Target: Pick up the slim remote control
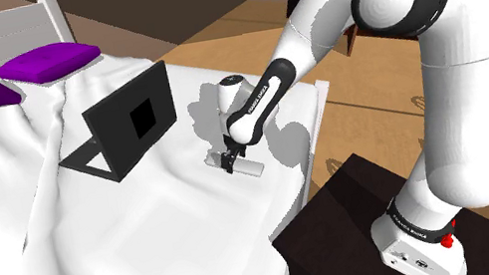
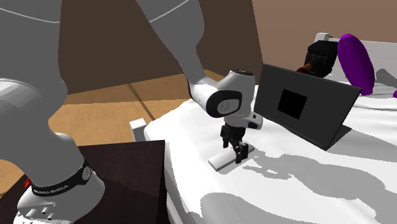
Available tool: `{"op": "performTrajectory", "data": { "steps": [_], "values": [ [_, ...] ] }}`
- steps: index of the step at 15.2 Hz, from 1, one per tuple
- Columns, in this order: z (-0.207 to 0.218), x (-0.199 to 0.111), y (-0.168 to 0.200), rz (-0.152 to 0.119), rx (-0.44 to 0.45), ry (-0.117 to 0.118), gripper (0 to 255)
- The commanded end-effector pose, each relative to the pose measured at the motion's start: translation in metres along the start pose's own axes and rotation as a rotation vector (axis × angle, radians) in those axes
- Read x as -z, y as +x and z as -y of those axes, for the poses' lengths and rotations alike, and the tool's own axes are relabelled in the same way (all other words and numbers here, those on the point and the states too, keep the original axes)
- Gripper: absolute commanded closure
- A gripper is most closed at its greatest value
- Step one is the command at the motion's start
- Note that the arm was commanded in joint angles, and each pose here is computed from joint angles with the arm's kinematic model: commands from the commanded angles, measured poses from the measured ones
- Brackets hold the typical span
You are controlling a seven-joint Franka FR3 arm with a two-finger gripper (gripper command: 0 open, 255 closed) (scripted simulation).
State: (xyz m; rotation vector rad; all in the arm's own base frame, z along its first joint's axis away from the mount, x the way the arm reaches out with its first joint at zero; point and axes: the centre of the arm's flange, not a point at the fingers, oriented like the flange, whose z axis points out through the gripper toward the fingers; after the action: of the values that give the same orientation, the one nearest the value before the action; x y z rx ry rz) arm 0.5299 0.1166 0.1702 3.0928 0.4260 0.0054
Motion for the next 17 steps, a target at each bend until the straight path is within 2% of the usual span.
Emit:
{"op": "performTrajectory", "data": {
  "steps": [1, 2, 3, 12, 17],
  "values": [
    [0.000, -0.005, 0.000, 0.000, 0.000, 0.000, 0],
    [0.000, -0.005, 0.000, 0.000, 0.000, 0.000, 0],
    [0.000, -0.005, 0.000, 0.000, 0.000, 0.000, 255],
    [0.000, -0.005, 0.000, 0.000, 0.000, 0.000, 255],
    [-0.001, 0.022, 0.000, 0.000, 0.000, 0.000, 255]
  ]
}}
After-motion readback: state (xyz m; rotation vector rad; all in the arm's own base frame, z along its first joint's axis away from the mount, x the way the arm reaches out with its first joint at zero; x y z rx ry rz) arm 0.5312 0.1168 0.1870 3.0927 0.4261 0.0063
